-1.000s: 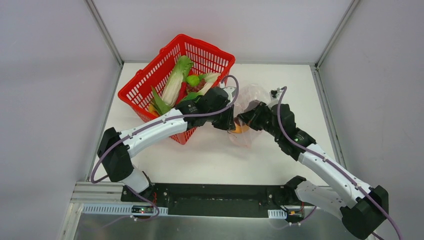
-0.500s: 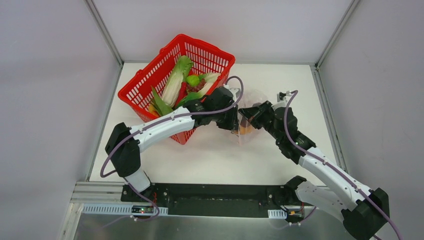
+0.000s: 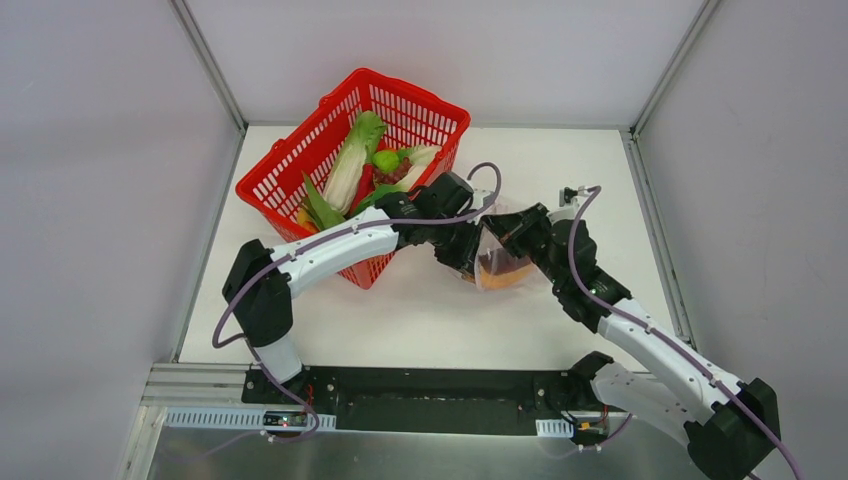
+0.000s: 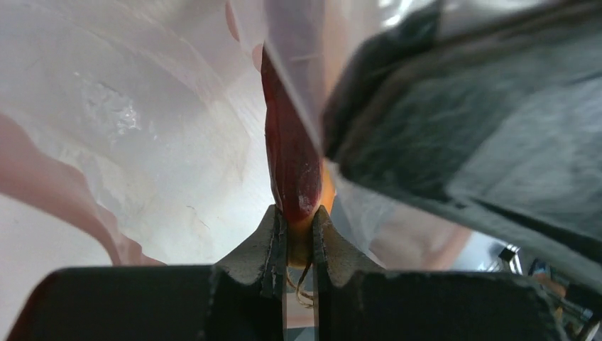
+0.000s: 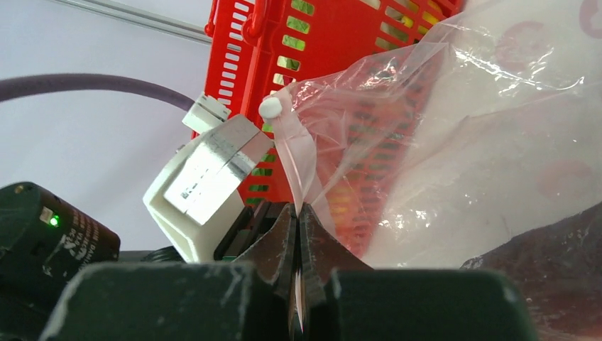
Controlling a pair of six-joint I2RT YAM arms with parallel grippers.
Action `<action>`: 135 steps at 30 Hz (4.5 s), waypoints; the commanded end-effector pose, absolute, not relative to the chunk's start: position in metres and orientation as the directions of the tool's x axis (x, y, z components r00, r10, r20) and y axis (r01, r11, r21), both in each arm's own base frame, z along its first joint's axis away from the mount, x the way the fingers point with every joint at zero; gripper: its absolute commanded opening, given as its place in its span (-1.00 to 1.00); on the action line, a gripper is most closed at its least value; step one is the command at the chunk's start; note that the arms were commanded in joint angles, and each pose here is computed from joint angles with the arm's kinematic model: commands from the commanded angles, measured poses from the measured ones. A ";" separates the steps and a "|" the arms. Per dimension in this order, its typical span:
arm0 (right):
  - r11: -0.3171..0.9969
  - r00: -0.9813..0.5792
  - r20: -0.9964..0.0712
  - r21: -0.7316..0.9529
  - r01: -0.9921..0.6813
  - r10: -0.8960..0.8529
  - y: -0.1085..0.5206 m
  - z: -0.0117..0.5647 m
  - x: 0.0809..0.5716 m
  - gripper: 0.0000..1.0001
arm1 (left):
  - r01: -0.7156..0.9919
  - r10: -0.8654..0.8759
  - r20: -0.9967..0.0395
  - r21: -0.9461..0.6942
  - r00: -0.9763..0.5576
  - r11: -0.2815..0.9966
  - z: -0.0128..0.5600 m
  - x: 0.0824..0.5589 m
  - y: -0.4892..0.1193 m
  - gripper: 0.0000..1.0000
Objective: Place the food in the zip-top bag and seal the zipper
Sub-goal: Place the fake food in the zipper food storage bag, then pick up the fake vegetable from the bin, then place the fake vegetable in the zipper food storage bag.
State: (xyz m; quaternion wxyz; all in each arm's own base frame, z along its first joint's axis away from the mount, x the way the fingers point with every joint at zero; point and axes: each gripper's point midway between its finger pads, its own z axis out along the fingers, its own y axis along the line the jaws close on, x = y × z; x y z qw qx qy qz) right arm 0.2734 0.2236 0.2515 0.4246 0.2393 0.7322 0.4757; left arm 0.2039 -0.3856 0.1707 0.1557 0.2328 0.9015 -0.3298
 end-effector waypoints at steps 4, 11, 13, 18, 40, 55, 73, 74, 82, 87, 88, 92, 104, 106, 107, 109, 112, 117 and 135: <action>0.472 -0.453 -0.503 0.861 -0.189 0.736 0.210 0.276 0.265 -1.00 | 0.623 0.452 -0.433 -0.611 -0.780 0.489 0.190 0.181 -0.405 -1.00; 0.475 -0.477 -0.498 0.862 -0.178 0.724 0.209 0.269 0.259 -1.00 | 0.617 0.425 -0.449 -0.624 -0.786 0.480 0.188 0.189 -0.416 -0.62; 0.479 -0.475 -0.494 0.863 -0.163 0.729 0.207 0.265 0.260 -1.00 | 0.618 0.419 -0.456 -0.618 -0.785 0.486 0.188 0.191 -0.416 -0.54; 0.492 -0.455 -0.492 0.861 -0.128 0.742 0.201 0.259 0.262 -1.00 | 0.631 0.391 -0.495 -0.598 -0.776 0.494 0.191 0.193 -0.410 -0.04; 0.533 -0.451 -0.547 0.828 -0.171 0.705 0.201 0.261 0.261 -1.00 | 0.609 0.184 -0.796 -0.268 -0.576 0.747 0.273 0.245 -0.296 0.73; 0.571 -0.431 -0.586 0.801 -0.181 0.686 0.194 0.260 0.258 -1.00 | 0.290 0.039 -0.845 -0.139 -0.533 0.947 0.290 0.305 -0.166 0.98; 0.566 -0.469 -0.580 0.802 -0.188 0.666 0.203 0.259 0.258 -1.00 | 0.432 0.110 -0.691 -0.312 -0.714 0.846 0.211 0.352 -0.196 0.87; 0.565 -0.467 -0.579 0.803 -0.188 0.668 0.202 0.259 0.258 -1.00 | 0.425 0.112 -0.675 -0.318 -0.729 0.848 0.205 0.351 -0.195 0.78; 0.573 -0.462 -0.583 0.799 -0.180 0.668 0.201 0.258 0.259 -1.00 | 0.400 0.117 -0.655 -0.302 -0.747 0.866 0.189 0.337 -0.185 0.19; 0.576 -0.464 -0.582 0.799 -0.174 0.668 0.201 0.255 0.260 -1.00 | 0.390 0.139 -0.637 -0.272 -0.758 0.880 0.187 0.327 -0.175 -0.53; 0.576 -0.465 -0.582 0.799 -0.173 0.668 0.201 0.255 0.260 -1.00 | 0.392 0.132 -0.650 -0.273 -0.749 0.879 0.191 0.325 -0.175 -0.65; 0.577 -0.465 -0.582 0.798 -0.172 0.667 0.201 0.255 0.260 -1.00 | 0.381 0.095 -0.717 -0.249 -0.691 0.891 0.212 0.324 -0.167 -0.95; 0.574 -0.457 -0.582 0.800 -0.173 0.673 0.199 0.256 0.259 -1.00 | 0.337 0.040 -0.850 -0.164 -0.526 0.927 0.281 0.306 -0.136 -1.00; 0.574 -0.454 -0.584 0.800 -0.177 0.673 0.199 0.258 0.259 -1.00 | 0.349 0.042 -0.856 -0.166 -0.516 0.922 0.291 0.300 -0.136 -1.00; 0.574 -0.454 -0.584 0.799 -0.179 0.673 0.199 0.258 0.259 -1.00 | 0.356 0.041 -0.859 -0.167 -0.511 0.920 0.296 0.297 -0.136 -1.00; 0.575 -0.453 -0.587 0.798 -0.181 0.671 0.199 0.258 0.259 -1.00 | 0.378 0.036 -0.868 -0.178 -0.496 0.909 0.305 0.291 -0.138 -1.00; 0.572 -0.454 -0.587 0.798 -0.187 0.670 0.200 0.260 0.259 -1.00 | 0.413 0.017 -0.879 -0.207 -0.476 0.887 0.319 0.282 -0.143 -1.00; 0.569 -0.451 -0.583 0.802 -0.182 0.676 0.199 0.260 0.260 -1.00 | 0.589 0.017 -0.877 -0.307 -0.480 0.748 0.349 0.248 -0.174 -1.00; 0.557 -0.412 -0.576 0.811 -0.178 0.706 0.194 0.263 0.263 -1.00 | 0.655 0.284 -0.643 -0.459 -0.711 0.601 0.296 0.183 -0.238 -1.00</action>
